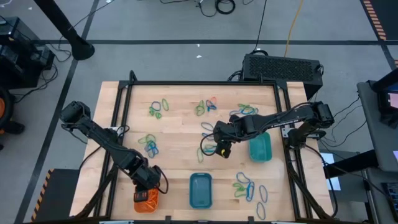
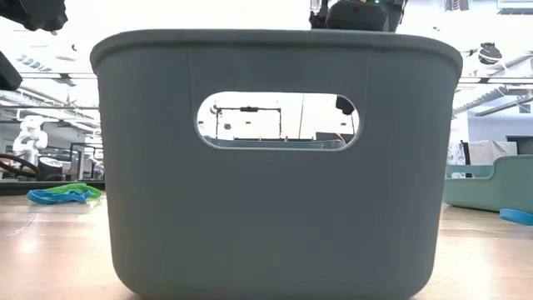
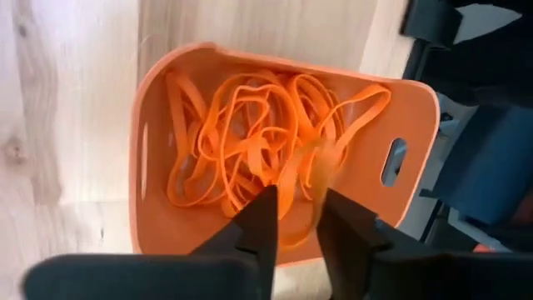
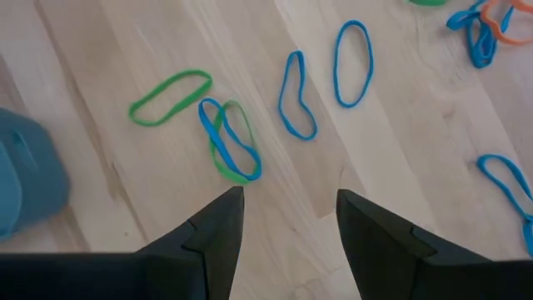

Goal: Sort rubber bands into baskets
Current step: Put the orange rubber band into the orange bin

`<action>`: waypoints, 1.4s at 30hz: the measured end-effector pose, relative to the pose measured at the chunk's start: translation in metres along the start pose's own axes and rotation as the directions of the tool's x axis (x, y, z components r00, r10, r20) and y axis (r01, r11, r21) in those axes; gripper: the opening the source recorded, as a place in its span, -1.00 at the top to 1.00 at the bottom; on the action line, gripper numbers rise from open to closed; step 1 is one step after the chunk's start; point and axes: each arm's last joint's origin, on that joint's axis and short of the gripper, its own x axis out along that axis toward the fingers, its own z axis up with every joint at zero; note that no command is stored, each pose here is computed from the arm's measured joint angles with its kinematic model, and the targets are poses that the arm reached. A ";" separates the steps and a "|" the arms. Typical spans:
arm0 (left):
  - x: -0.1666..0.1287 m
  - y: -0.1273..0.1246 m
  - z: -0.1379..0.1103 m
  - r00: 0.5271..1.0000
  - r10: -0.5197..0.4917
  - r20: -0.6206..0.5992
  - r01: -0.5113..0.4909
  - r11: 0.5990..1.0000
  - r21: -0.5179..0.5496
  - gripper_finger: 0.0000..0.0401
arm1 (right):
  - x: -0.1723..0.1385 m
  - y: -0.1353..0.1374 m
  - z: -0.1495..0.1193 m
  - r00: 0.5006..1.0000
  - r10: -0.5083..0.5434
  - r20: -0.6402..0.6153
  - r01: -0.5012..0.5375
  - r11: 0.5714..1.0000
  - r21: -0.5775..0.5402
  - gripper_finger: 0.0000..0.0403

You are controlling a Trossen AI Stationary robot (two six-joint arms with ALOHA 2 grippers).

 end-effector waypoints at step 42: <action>-0.137 0.126 0.106 0.692 0.263 0.672 -0.456 0.881 0.125 0.38 | -0.001 0.008 -0.001 0.999 0.024 0.026 -0.031 0.962 0.273 0.08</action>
